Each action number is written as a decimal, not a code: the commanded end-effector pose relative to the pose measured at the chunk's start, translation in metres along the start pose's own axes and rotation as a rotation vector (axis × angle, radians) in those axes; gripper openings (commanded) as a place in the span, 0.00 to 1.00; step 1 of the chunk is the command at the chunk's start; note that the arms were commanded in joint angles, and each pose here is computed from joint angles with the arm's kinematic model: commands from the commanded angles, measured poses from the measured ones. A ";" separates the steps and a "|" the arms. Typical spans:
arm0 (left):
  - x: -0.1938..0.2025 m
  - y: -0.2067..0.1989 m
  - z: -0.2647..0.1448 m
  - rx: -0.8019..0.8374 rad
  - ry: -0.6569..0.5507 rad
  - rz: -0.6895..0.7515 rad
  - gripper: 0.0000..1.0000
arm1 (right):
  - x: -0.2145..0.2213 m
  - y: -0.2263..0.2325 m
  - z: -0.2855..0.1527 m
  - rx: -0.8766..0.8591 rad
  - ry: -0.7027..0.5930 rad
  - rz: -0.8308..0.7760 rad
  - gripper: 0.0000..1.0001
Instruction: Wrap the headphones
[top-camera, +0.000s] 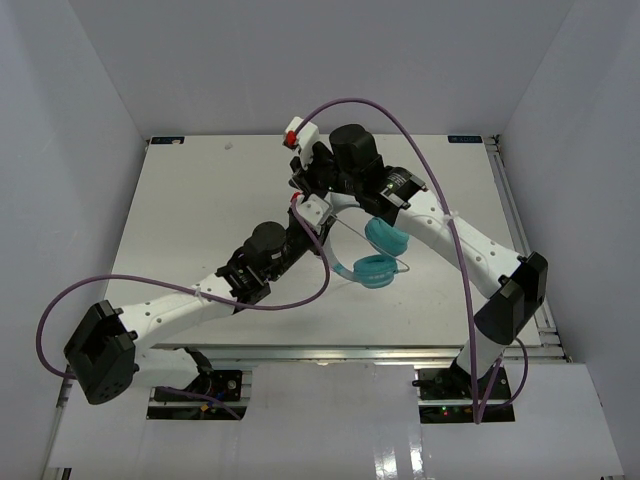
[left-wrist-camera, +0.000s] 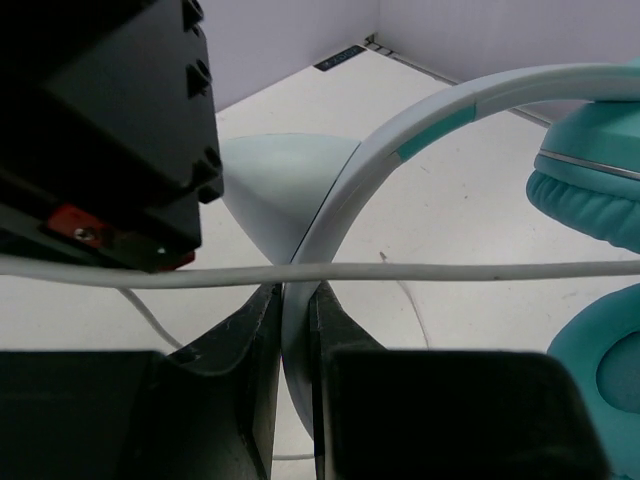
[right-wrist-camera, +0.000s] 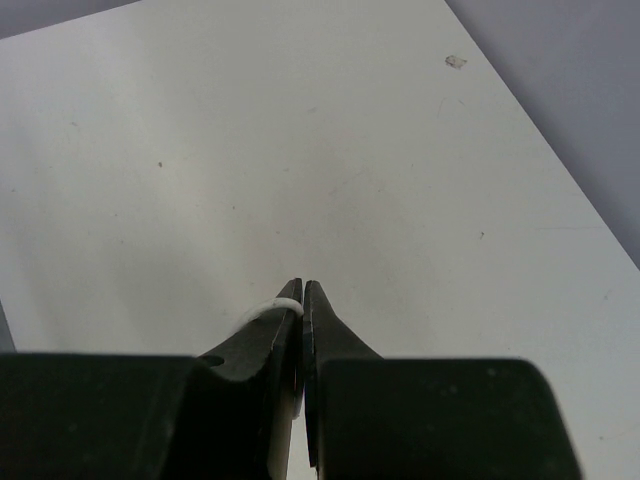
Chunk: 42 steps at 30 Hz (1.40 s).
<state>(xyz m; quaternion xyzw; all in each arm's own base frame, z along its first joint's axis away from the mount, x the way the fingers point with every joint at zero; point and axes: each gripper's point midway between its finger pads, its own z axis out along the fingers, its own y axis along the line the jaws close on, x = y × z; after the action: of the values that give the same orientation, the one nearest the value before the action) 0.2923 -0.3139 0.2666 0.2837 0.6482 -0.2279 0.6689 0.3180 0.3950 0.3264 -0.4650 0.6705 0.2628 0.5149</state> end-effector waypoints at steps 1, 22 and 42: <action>-0.069 0.023 -0.001 -0.118 -0.214 -0.011 0.00 | -0.031 -0.013 0.002 0.077 -0.073 -0.011 0.08; -0.068 0.066 -0.015 -0.374 -0.227 -0.106 0.00 | -0.044 -0.023 0.017 0.129 -0.108 0.039 0.08; -0.093 -0.003 0.008 0.046 -0.274 0.135 0.00 | -0.034 0.009 0.040 -0.031 -0.068 -0.135 0.08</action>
<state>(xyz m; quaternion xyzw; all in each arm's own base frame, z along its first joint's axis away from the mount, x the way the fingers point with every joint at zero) 0.3146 -0.3015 0.3071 0.2438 0.6096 -0.1781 0.7330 0.3409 0.4308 0.3237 -0.4712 0.6611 0.2476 0.5288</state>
